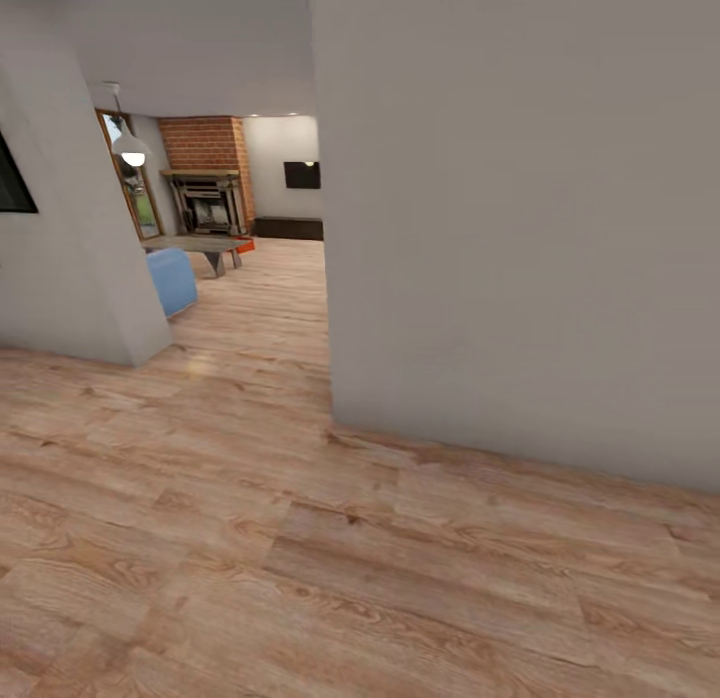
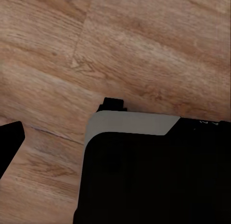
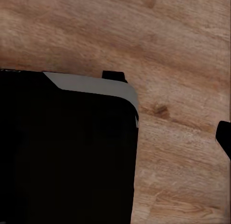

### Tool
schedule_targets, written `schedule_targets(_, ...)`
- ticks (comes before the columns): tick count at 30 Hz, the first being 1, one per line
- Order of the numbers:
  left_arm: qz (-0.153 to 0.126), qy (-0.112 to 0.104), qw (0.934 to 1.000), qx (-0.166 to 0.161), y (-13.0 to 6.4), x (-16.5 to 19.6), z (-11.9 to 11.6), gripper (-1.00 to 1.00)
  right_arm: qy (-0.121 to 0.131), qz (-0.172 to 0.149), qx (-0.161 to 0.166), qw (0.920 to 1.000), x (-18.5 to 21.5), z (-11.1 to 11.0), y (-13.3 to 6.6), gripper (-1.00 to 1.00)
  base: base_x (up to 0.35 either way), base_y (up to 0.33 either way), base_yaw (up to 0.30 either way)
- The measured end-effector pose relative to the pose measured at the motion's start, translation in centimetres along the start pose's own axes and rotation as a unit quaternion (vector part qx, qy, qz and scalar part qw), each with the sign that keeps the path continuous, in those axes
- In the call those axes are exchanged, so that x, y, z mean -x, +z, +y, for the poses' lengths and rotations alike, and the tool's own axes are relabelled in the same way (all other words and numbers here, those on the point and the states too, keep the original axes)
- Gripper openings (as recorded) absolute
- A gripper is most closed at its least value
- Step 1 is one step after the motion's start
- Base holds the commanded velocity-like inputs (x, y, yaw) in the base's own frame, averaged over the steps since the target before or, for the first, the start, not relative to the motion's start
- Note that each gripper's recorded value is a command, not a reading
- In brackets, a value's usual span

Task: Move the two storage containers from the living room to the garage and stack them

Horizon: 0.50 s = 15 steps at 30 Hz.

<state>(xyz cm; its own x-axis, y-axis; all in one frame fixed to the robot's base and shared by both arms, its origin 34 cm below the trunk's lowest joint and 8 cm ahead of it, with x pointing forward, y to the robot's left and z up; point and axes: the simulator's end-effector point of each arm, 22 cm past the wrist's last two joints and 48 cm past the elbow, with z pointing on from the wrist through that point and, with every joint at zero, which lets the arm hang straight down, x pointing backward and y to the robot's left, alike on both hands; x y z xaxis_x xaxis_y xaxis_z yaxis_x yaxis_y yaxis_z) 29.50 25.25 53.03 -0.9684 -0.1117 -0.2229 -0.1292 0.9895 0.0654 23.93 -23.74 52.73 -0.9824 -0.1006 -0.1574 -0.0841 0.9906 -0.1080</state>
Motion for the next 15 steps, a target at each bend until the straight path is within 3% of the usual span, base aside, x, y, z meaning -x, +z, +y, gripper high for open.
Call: schedule_targets(15,0.0,0.0,1.0,0.0,0.0,0.0,0.0,1.0,0.0,0.0,0.0,1.0,0.01,0.0,0.0,1.0,0.323,0.0,0.268)
